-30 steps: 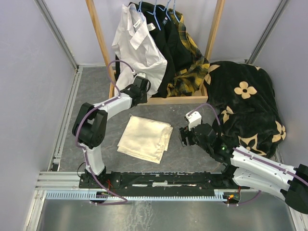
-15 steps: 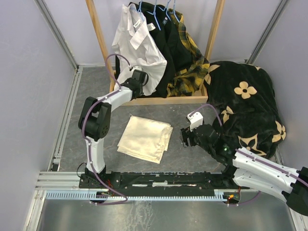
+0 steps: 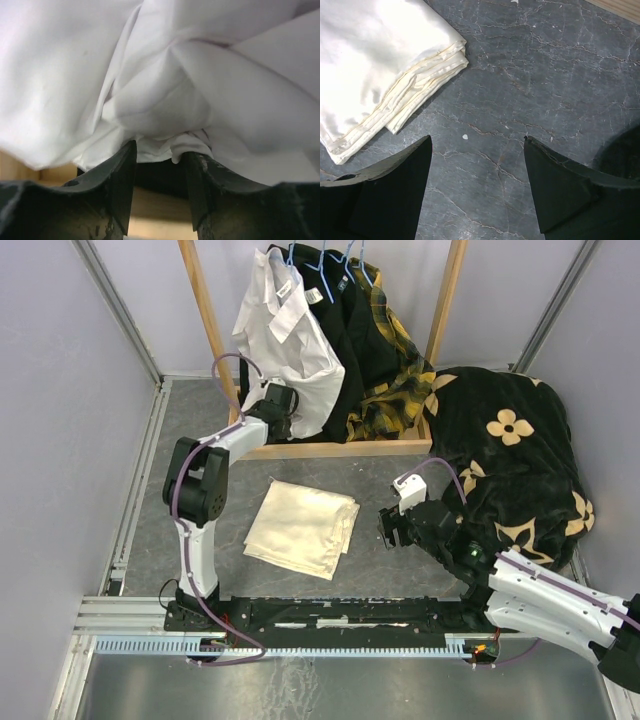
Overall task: Place the shirt on the hanger
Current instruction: Adjust the shirt on the hanger.
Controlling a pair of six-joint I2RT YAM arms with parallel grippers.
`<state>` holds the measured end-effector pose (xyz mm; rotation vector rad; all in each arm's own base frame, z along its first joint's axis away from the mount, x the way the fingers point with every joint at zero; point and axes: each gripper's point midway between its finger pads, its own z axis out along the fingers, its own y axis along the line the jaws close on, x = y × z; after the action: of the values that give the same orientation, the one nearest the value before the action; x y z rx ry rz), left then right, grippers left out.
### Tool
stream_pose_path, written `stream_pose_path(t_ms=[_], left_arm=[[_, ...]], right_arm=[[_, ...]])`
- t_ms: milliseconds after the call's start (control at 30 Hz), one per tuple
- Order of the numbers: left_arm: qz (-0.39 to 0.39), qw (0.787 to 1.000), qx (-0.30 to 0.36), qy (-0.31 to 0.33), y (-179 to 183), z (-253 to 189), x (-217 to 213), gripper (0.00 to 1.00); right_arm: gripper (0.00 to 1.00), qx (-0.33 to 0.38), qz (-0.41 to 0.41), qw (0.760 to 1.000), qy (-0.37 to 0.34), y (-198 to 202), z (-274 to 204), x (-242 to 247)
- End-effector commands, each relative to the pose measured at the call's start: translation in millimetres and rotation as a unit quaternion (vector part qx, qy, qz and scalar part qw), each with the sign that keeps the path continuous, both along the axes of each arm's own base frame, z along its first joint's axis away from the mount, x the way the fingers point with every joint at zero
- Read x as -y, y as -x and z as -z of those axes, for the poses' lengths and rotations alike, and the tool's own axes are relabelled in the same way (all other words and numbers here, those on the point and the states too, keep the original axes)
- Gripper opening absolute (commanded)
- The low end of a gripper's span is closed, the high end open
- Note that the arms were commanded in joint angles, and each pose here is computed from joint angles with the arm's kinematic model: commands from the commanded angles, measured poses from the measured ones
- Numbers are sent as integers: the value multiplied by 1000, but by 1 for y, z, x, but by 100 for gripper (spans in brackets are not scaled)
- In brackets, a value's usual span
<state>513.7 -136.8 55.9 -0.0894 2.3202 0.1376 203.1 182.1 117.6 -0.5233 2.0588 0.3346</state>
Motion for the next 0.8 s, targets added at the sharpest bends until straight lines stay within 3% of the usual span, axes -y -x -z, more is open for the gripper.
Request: stream_pose_path(t_ms=[0, 367, 600, 767], left_arm=[[-9, 995, 89, 44, 3, -78, -2, 52], [-61, 986, 147, 43, 43, -117, -39, 57], [-66, 986, 150, 7, 12, -118, -46, 34], [-70, 988, 134, -17, -8, -95, -49, 25]], right_arm=[[81, 13, 2, 1000, -21, -5, -15, -7], [81, 2, -11, 1000, -23, -5, -15, -17], [72, 0, -14, 1000, -15, -3, -19, -14], [67, -4, -10, 1000, -22, -1, -20, -12]])
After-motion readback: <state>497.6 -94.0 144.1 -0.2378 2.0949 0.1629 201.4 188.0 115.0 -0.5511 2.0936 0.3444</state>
